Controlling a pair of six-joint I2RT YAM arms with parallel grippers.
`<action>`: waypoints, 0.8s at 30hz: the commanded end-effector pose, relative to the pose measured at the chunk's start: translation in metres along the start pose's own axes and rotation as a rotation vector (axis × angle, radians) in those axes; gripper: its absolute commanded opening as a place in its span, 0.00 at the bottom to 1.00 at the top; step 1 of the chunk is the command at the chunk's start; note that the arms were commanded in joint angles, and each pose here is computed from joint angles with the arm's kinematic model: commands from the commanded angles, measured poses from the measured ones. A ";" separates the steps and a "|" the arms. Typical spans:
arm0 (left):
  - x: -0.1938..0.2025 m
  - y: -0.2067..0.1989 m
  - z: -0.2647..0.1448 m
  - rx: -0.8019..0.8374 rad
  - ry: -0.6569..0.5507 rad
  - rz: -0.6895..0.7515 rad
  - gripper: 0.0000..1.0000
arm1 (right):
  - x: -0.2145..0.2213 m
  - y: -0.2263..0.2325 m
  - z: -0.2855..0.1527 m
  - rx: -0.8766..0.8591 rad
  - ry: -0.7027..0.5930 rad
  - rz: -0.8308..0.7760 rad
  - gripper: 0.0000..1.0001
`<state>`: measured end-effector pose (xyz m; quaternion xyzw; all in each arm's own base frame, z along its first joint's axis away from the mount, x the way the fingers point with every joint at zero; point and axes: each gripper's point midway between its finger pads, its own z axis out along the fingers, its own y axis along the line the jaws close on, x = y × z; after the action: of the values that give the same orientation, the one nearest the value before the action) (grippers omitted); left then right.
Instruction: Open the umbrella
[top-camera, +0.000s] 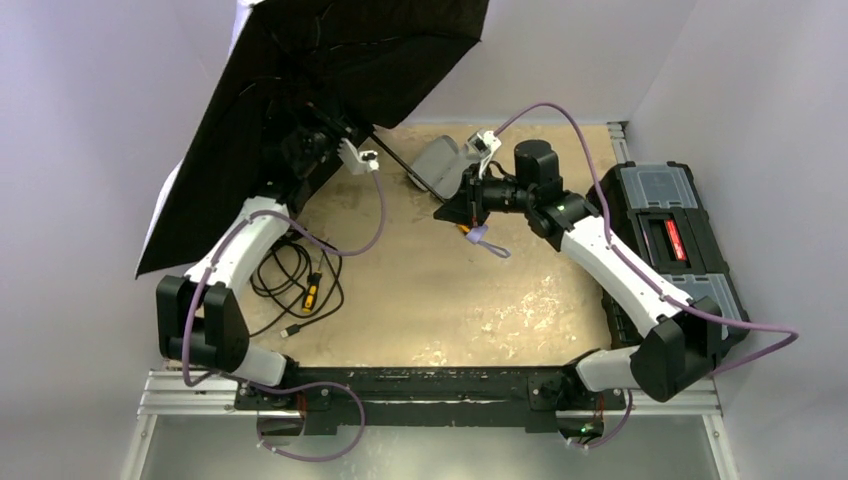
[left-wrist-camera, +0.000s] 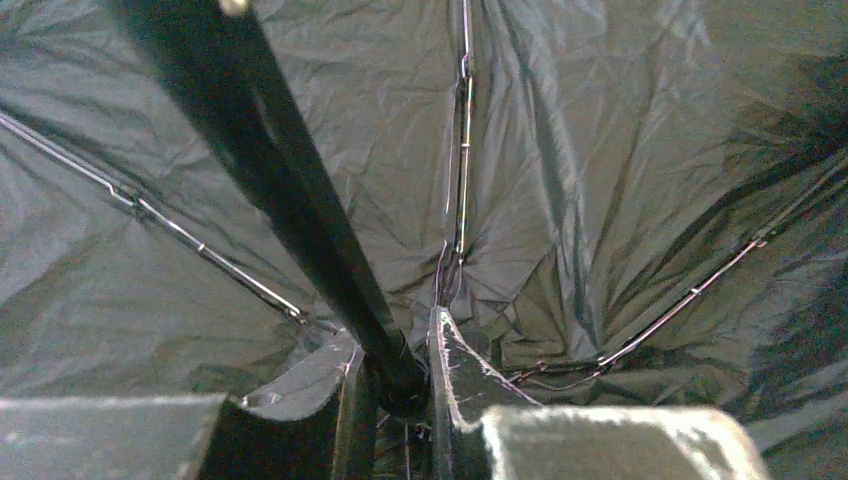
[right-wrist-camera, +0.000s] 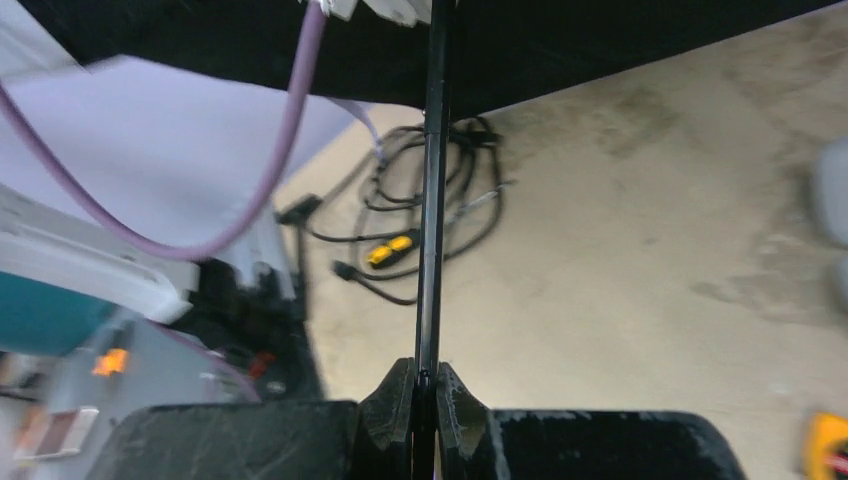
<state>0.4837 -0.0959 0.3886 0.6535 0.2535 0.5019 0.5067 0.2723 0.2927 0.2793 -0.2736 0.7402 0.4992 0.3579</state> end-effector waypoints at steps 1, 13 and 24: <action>0.095 0.020 -0.007 -0.032 0.294 0.092 0.00 | 0.040 0.010 -0.033 -0.015 0.199 -0.251 0.00; 0.212 0.025 0.006 0.021 0.613 0.181 0.00 | 0.101 0.004 -0.065 0.001 0.449 -0.365 0.00; 0.284 0.021 -0.021 0.081 0.771 0.244 0.00 | 0.132 0.005 -0.085 0.007 0.512 -0.425 0.00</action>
<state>0.5841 -0.1568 0.4127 0.7022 0.1628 0.4442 0.5321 0.3191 0.2323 0.2668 -0.4206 0.7267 0.2186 0.4971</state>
